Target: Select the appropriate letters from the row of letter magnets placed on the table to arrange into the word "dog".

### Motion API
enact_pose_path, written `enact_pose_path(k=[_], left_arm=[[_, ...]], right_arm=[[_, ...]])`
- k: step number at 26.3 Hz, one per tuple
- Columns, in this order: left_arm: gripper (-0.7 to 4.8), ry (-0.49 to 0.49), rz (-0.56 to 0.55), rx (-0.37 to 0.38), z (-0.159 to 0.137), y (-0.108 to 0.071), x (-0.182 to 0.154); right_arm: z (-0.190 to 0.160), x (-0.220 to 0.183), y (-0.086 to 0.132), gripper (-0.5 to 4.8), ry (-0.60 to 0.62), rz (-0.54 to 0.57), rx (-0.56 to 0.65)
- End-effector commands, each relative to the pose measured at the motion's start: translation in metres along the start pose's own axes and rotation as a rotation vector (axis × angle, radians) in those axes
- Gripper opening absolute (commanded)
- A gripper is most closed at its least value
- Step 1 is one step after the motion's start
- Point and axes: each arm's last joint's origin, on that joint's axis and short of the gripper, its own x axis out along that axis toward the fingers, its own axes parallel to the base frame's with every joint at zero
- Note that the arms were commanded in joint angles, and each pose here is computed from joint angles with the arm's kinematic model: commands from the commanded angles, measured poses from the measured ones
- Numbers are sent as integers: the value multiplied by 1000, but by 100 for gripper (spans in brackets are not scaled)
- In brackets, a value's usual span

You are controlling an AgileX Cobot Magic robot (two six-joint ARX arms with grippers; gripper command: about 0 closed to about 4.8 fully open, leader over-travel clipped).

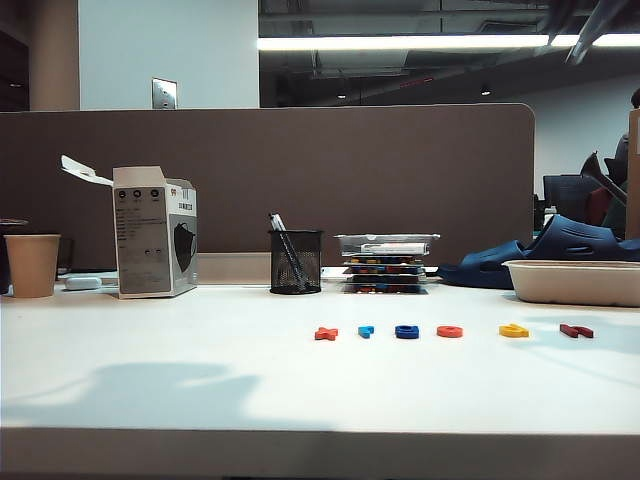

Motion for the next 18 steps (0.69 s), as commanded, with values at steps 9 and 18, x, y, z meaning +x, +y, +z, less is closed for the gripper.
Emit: enact_pose_path(k=[9,18], left_arm=[[-5,-11,-1,-10,1,0,-1],[-5,-11,-1,-10,1,0,-1]], right_arm=[[-16,144,12,310,382,-153,-6],[-22,192,3,306,408,-174,-11]])
